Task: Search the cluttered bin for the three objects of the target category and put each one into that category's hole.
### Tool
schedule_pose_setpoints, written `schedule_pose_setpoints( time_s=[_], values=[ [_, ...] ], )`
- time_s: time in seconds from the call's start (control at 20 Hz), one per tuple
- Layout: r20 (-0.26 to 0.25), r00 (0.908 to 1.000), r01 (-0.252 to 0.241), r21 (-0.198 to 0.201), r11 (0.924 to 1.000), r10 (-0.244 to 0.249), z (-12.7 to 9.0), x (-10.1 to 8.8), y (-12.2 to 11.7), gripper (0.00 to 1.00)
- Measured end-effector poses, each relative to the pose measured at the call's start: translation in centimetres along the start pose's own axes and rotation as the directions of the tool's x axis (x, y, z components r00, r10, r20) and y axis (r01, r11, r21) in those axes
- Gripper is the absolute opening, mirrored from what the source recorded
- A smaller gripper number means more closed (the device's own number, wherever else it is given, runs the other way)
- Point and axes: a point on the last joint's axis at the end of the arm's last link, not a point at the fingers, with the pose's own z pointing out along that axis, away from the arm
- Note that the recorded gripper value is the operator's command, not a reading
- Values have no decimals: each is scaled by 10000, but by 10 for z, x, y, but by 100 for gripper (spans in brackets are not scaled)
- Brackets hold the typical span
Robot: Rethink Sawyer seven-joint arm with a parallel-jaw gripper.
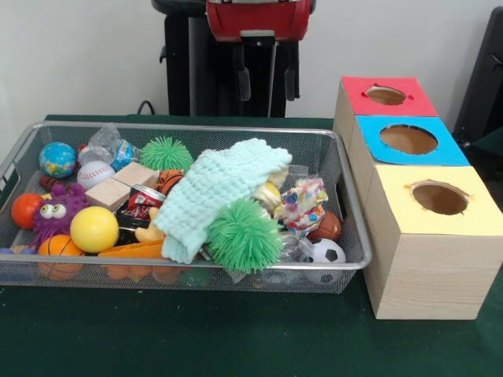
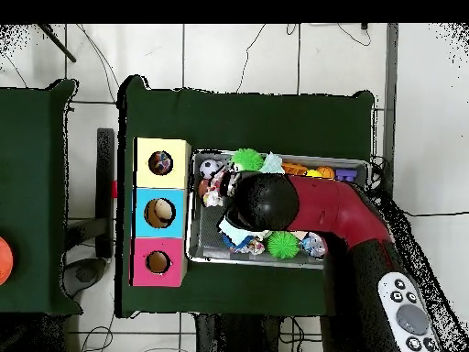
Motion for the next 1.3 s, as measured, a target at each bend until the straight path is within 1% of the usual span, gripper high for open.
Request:
schedule_pose_setpoints(
  time_s=[0.65,0.8,0.85,1.0,1.3],
  values=[
    [19,9999,170,-66,9998,-170,0,0,8,100],
    [3,9996,295,-62,9995,-295,2,1,15,100],
    [-1,9992,412,-73,9991,-412,5,2,21,100],
    [9,9985,551,-94,9984,-551,12,3,28,100],
    [65,9930,1176,-53,9930,-1176,42,7,50,100]
  ],
)
